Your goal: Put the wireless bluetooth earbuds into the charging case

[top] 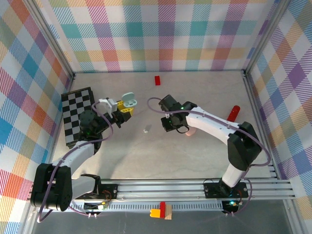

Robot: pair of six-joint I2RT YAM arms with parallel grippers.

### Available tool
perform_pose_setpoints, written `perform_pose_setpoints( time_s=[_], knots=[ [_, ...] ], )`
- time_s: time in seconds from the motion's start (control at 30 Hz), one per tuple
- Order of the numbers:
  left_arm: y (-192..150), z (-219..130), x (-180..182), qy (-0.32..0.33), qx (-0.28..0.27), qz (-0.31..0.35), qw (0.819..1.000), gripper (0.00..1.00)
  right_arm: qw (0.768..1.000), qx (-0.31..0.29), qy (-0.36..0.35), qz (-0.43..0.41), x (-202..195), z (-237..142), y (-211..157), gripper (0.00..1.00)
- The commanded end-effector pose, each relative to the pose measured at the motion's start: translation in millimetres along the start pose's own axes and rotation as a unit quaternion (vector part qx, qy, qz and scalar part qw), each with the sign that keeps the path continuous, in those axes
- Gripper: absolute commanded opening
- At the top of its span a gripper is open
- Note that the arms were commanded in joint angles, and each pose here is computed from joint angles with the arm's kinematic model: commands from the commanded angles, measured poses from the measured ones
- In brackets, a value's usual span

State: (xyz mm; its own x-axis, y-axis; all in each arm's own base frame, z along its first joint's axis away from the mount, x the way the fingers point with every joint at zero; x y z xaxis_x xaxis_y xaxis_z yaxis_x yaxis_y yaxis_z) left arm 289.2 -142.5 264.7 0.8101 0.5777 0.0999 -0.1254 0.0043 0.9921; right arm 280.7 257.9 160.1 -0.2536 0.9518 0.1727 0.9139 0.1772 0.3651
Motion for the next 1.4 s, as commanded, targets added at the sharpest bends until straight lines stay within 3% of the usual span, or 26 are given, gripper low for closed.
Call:
perform_pose_setpoints(
  time_s=[0.0, 0.3, 0.73, 0.93, 1.37],
  knots=[
    [6, 9, -6, -0.023, 0.0, 0.034, 0.999, 0.31, 0.997, -0.003, 0.068, 0.02, 10, -18, 3, 0.21],
    [1, 35, -24, -0.074, -0.001, 0.032, 0.997, 0.31, 0.978, -0.033, 0.202, 0.049, 22, -70, 16, 0.21],
    [-4, 63, -57, -0.148, 0.014, 0.045, 0.988, 0.31, 0.931, -0.091, 0.353, -0.006, 47, -146, 34, 0.21],
    [-4, 69, -69, -0.17, 0.011, 0.049, 0.984, 0.31, 0.922, -0.094, 0.376, -0.017, 53, -153, 42, 0.21],
    [1, 70, -81, -0.195, 0.001, 0.051, 0.979, 0.31, 0.932, -0.09, 0.351, -0.013, 47, -138, 47, 0.21]
  ],
)
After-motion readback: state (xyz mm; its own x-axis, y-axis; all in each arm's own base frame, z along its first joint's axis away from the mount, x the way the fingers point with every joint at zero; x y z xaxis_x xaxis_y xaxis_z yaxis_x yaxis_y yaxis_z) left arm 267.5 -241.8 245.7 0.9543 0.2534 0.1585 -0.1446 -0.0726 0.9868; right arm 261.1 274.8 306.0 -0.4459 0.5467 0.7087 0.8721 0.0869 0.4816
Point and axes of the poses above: each hand's point on the last joint's axis, 136 mm out from that joint toward the fingers, its own z axis out along the fingers, its own x axis along the line the jaws close on, y = z × x, the point moved 4 cm from there along -z, back along the fingers, and after that the axes turned 8 degrees about z, right-handed, at the moved point
